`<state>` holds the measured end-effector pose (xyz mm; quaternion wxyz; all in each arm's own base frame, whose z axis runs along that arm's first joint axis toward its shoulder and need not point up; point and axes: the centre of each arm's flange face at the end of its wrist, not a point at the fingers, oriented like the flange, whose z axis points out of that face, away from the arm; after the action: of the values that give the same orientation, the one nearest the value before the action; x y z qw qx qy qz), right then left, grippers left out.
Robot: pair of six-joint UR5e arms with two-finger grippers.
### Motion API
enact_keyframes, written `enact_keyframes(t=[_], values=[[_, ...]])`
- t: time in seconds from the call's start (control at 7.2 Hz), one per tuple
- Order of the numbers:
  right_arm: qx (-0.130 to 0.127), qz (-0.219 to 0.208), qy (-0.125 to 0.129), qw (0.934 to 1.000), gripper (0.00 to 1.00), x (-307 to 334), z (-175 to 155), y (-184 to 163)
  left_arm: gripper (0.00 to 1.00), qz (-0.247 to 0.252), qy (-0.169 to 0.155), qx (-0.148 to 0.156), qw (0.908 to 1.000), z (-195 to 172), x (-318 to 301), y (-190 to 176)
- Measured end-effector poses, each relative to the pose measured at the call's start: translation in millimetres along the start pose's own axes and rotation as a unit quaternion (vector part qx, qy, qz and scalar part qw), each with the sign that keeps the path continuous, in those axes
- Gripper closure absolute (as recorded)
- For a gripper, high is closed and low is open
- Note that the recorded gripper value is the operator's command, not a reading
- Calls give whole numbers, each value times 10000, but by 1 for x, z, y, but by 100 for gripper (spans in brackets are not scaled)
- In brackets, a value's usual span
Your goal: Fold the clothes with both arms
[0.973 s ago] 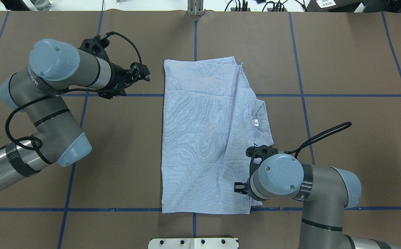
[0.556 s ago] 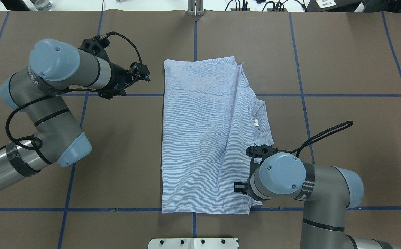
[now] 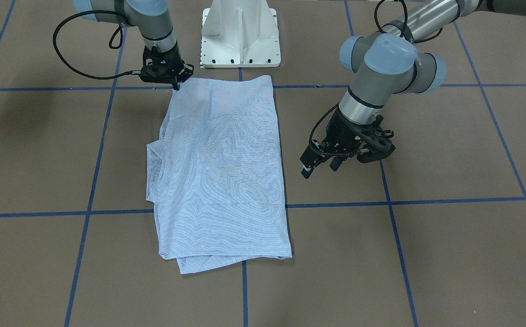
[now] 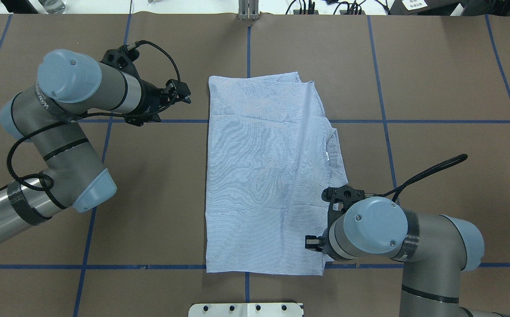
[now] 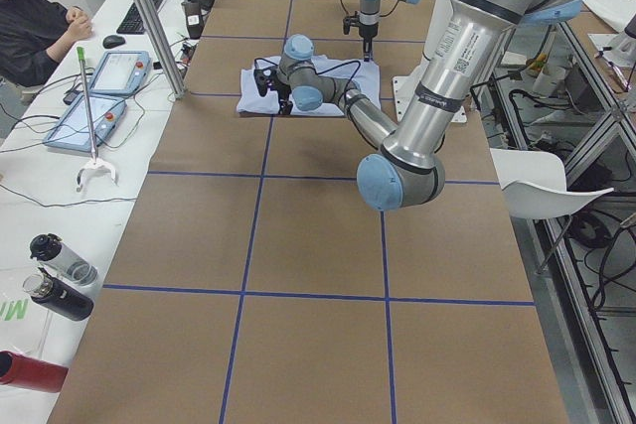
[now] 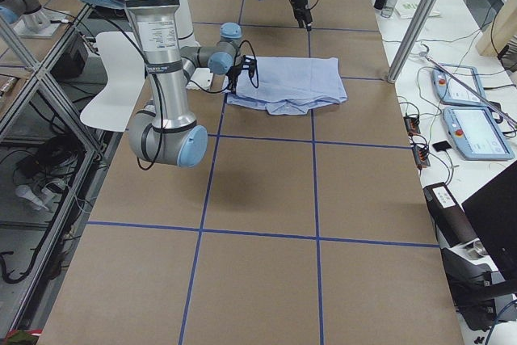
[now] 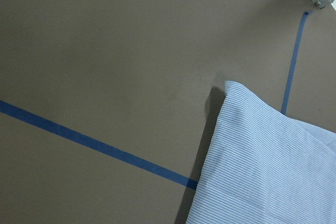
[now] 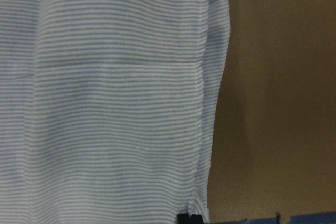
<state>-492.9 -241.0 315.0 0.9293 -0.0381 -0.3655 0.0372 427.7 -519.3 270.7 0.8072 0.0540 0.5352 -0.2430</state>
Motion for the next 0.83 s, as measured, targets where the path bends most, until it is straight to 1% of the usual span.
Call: enact_keyframes(t=[0.14, 0.28, 0.42, 0.56, 0.69, 0.83], values=[[-48, -34, 102, 9999, 100, 4, 5, 8, 1, 0, 0, 0, 10000, 0, 0, 0], [-89, -70, 162, 9998, 13, 5, 10, 14, 1, 0, 0, 0, 10000, 0, 0, 0], [-110, -93, 185, 9997, 0, 4, 13, 17, 1, 3, 8, -2, 10000, 0, 1, 0], [-100, -91, 162, 9998, 0, 2, 12, 16, 1, 8, 25, -6, 10000, -2, 3, 1], [-47, -59, 60, 10000, 0, -4, 5, 10, 1, 16, 47, -9, 10000, -3, 5, 1], [64, 10, -128, 9999, 0, -16, -11, -4, 1, 24, 60, -14, 10000, -4, 6, 2]])
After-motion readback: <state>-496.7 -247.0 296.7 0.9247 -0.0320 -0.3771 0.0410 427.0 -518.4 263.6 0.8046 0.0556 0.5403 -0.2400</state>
